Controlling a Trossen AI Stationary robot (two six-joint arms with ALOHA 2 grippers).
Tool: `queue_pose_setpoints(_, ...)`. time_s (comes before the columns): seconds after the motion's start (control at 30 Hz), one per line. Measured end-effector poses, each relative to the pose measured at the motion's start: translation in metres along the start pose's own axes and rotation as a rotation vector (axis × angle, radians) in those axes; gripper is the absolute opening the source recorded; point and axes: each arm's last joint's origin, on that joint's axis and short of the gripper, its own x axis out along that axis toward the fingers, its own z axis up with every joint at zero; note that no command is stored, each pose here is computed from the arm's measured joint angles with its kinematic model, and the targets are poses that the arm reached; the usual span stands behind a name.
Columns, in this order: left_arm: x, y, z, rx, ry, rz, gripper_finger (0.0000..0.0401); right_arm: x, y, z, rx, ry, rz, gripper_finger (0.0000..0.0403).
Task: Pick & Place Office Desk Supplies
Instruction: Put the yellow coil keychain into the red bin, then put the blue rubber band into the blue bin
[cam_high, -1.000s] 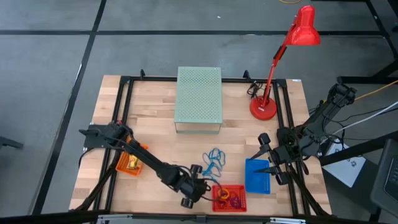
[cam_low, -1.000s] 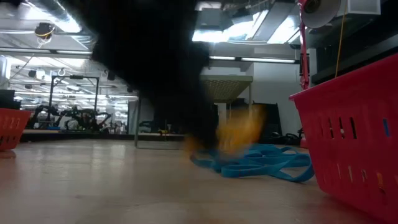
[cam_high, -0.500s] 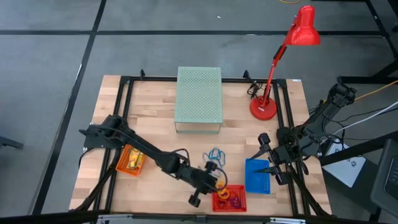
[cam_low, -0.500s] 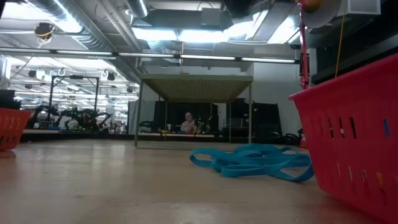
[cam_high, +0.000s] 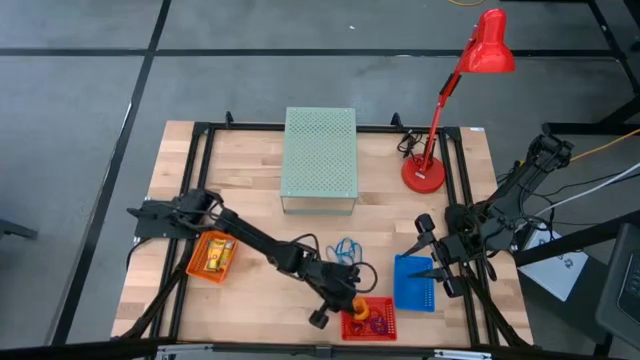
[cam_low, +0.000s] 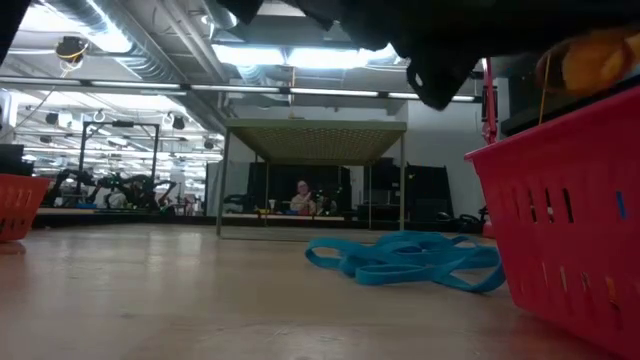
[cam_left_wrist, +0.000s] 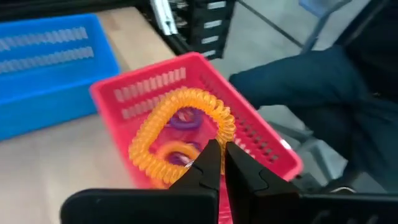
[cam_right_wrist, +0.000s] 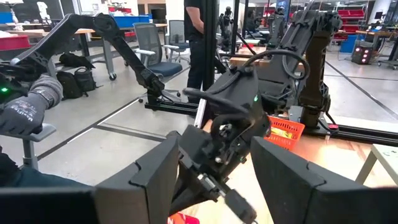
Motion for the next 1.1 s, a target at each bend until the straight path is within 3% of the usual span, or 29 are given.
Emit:
queue_pose_setpoints(0.17,0.001,-0.002,-0.003,-0.020,0.019,-0.078,0.0010,0.000,0.000,0.000,-0.001,0.001,0.000,0.0206)
queue_pose_setpoints(0.67,0.001,-0.001,0.002,-0.014,-0.028,-0.014,0.0116,0.000,0.000,0.000,0.001,0.000,0.000,0.0206)
queue_pose_setpoints(0.87,-0.001,0.003,0.005,0.003,-0.046,0.000,0.0141,0.000,0.002,0.000,-0.001,0.003,0.057,0.0206)
queue_pose_setpoints(0.97,-0.008,0.006,0.013,0.038,-0.073,0.100,0.0145,0.000,0.001,0.000,-0.030,-0.002,0.039,0.0206)
queue_pose_setpoints(1.1,-0.024,0.012,0.027,0.098,-0.082,0.430,0.0144,0.000,-0.001,0.001,-0.073,-0.006,-0.028,0.0206)
